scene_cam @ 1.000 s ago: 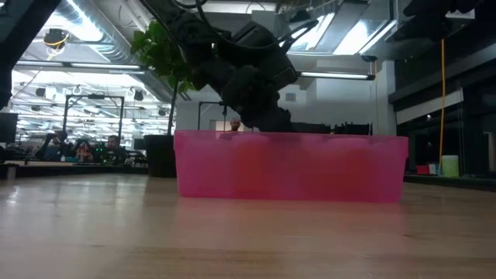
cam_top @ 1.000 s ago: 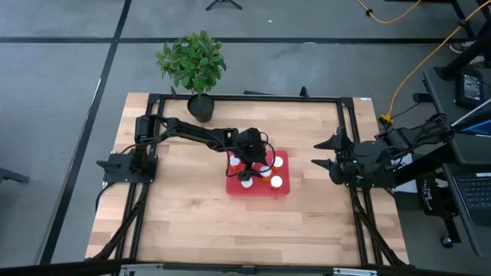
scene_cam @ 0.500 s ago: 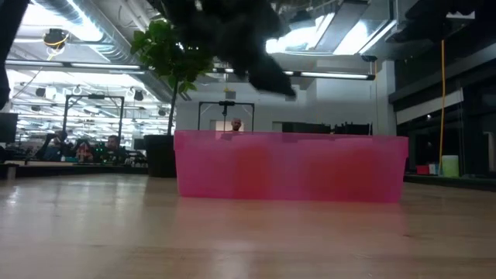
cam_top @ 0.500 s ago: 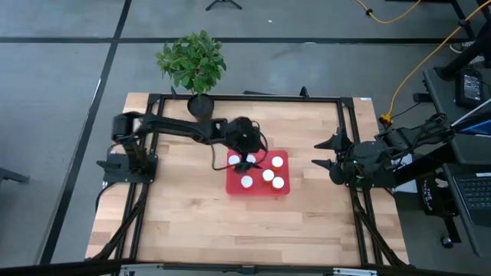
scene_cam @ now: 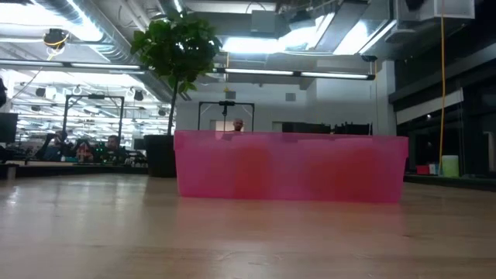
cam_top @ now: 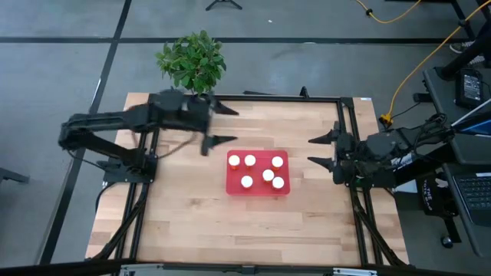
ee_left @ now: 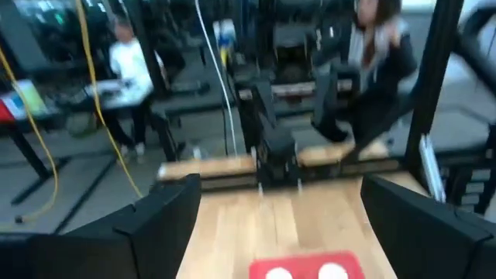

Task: Pick and place pill bottles into a basket
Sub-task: Return to Home Position

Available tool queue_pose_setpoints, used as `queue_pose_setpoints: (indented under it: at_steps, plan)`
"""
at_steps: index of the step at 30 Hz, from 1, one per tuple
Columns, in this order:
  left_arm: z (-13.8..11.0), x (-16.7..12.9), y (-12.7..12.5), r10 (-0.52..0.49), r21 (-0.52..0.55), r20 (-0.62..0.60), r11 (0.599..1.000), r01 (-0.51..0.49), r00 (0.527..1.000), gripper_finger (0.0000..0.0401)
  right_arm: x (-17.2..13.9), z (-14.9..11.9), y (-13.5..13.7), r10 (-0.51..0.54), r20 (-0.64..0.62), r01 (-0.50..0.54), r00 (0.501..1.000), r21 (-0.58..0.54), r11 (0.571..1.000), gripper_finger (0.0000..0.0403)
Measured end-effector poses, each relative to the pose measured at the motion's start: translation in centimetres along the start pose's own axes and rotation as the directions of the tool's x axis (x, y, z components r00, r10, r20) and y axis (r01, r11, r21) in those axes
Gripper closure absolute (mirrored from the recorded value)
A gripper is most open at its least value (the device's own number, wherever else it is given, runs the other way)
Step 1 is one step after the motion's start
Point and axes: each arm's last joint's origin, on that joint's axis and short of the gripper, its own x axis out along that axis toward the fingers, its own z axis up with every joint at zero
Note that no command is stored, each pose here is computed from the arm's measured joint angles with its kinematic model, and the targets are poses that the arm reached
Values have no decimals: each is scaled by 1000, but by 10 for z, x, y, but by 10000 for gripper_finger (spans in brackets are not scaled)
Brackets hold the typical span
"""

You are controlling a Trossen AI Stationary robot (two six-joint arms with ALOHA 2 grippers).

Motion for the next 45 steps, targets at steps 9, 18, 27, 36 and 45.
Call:
queue_pose_setpoints:
  at_steps: [9, 18, 27, 36, 45]
  plan:
    - [14, -76, 4, -41, -32, 10, 999, 42, 999, 84, -5, 13, -9, -41, 112, 49, 993, -78, 996, 129]
    - [10, -107, 11, 226, -131, -62, 964, -232, 972, 98, -36, -8, -34, -131, -16, 132, 991, 36, 991, 140]
    - [9, -108, 15, 382, -159, -88, 906, -391, 920, 95, -73, -11, -51, -144, 104, 131, 984, 126, 983, 148]
    - [9, -103, 16, 395, -156, -93, 901, -405, 914, 95, -50, -44, -47, -147, 54, 141, 988, 101, 985, 148]
    - [11, -99, 18, 403, -120, -66, 905, -408, 913, 95, -33, -91, -49, -211, 184, 177, 960, 183, 967, 148]
